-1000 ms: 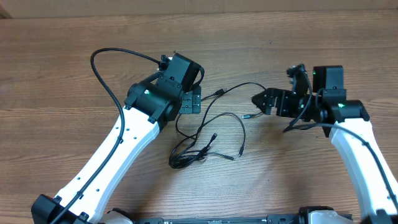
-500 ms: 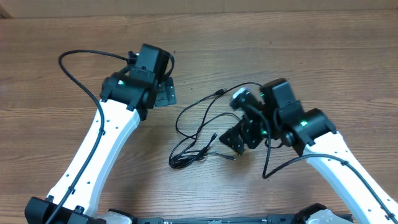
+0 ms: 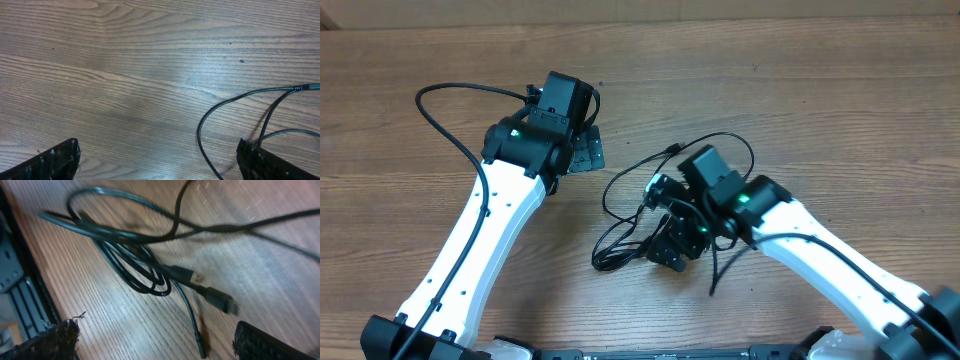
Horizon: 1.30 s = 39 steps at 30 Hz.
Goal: Untangle cables
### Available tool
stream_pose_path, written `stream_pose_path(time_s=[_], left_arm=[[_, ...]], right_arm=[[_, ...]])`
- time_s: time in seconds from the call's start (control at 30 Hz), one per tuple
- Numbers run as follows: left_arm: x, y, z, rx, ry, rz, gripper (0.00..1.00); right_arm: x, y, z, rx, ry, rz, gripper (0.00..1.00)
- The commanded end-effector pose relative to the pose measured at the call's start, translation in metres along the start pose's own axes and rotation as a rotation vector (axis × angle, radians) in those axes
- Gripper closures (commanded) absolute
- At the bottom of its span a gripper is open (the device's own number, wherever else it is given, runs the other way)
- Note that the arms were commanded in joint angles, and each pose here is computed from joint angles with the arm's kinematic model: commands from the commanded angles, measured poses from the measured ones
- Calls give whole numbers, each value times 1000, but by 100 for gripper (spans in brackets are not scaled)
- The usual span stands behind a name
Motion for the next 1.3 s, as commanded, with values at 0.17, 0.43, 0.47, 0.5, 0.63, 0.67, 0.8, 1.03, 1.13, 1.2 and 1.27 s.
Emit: stream_pose_path(time_s=[0.17, 0.43, 0.47, 0.5, 0.63, 0.67, 0.8, 1.03, 1.13, 1.2, 1.27], left_arm=[[3, -1, -2, -9, 11, -4, 0], [3, -1, -2, -9, 10, -4, 0], [3, -1, -2, -9, 10, -4, 0], [3, -1, -2, -9, 10, -4, 0], [3, -1, -2, -9, 11, -4, 0], [3, -1, -2, -9, 10, -4, 0], [3, -1, -2, -9, 10, -4, 0], [3, -1, -2, -9, 10, -4, 0], [3, -1, -2, -9, 11, -4, 0], [3, -1, -2, -9, 10, -4, 0], [3, -1, -2, -9, 11, -4, 0]], right_arm=[[42, -4, 6, -30, 43, 144, 2], [62, -12, 8, -26, 48, 151, 2], [65, -13, 8, -25, 51, 155, 2], [66, -13, 8, -26, 50, 160, 2], [74, -8, 9, -60, 49, 210, 3], [76, -6, 9, -69, 48, 220, 3], [79, -4, 11, -93, 41, 224, 22], [80, -19, 10, -15, 61, 80, 96], [79, -32, 9, 85, 77, -48, 96], [76, -41, 7, 145, 84, -111, 96], [70, -47, 7, 199, 81, -140, 96]])
Point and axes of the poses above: each gripper's point midway between its finger pads, its own x axis out along the fingers, its own y axis along the line the jaws close on, z = x × y, the point moved 8 cm from there along -x, back along the fingers, and after that the axes turned 6 degrees about x, right-handed, at the moved point
